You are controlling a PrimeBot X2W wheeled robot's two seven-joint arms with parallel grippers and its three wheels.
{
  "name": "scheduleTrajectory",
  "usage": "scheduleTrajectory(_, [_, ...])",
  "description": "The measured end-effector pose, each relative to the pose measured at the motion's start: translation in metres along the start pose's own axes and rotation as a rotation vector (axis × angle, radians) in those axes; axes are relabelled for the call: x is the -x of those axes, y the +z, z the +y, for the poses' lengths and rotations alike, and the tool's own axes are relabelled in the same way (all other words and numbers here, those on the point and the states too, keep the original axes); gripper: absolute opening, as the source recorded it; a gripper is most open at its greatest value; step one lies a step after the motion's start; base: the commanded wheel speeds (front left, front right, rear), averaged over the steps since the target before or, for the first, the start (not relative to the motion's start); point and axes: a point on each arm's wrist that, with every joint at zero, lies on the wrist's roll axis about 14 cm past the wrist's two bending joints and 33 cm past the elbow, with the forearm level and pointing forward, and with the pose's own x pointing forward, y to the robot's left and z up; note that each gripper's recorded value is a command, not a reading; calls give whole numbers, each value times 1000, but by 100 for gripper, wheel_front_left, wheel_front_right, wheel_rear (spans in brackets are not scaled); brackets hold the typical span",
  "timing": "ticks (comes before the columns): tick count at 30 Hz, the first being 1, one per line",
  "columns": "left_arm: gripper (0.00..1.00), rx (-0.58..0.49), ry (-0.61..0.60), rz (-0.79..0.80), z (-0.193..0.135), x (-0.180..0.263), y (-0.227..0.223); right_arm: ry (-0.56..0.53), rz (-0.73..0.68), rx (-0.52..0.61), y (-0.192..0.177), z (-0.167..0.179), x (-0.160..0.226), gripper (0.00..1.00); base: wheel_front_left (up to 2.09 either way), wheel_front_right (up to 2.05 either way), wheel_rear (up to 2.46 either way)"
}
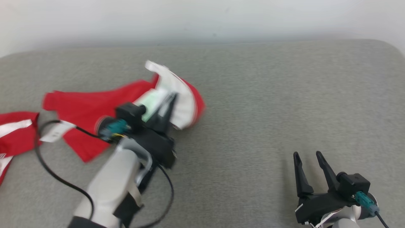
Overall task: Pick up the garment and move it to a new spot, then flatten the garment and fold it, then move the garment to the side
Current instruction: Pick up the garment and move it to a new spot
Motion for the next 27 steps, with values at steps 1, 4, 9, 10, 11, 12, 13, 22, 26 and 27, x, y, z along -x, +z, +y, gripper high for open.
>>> scheduleTrajectory(1, [0, 16, -45, 8, -17, 0, -5, -14, 4, -1, -1, -4, 5, 100, 0, 0, 0])
scheduleTrajectory(4, [0, 52, -163, 9, -62, -2, -8, -46, -2, 5, 2, -13, 15, 100, 0, 0, 0])
scheduleTrajectory(9, [0, 142, -327, -53, -133, -6, 12, -106, -18, 12, 9, -29, 33, 100, 0, 0, 0])
scheduleTrajectory(10, [0, 148, -351, -67, -143, -6, 17, -117, -20, 14, 10, -32, 37, 100, 0, 0, 0])
scheduleTrajectory(11, [0, 154, -372, -79, -152, -6, 21, -127, -21, 14, 10, -35, 40, 100, 0, 0, 0])
scheduleTrajectory(12, [0, 157, -383, -88, -157, -7, 24, -139, -22, 15, 11, -38, 43, 100, 0, 0, 0])
scheduleTrajectory(13, [0, 154, -390, -90, -162, -8, 24, -151, -23, 15, 12, -41, 46, 100, 0, 0, 0])
scheduleTrajectory(22, [100, 103, -300, 34, -145, -5, -27, -201, -31, 18, 15, -56, 56, 100, 0, 0, 0])
scheduleTrajectory(26, [100, 73, -228, 70, -124, 3, -42, -176, -36, 17, 16, -49, 50, 100, 0, 0, 0])
scheduleTrajectory(27, [100, 69, -194, 76, -115, 6, -45, -168, -39, 17, 17, -47, 48, 100, 0, 0, 0])
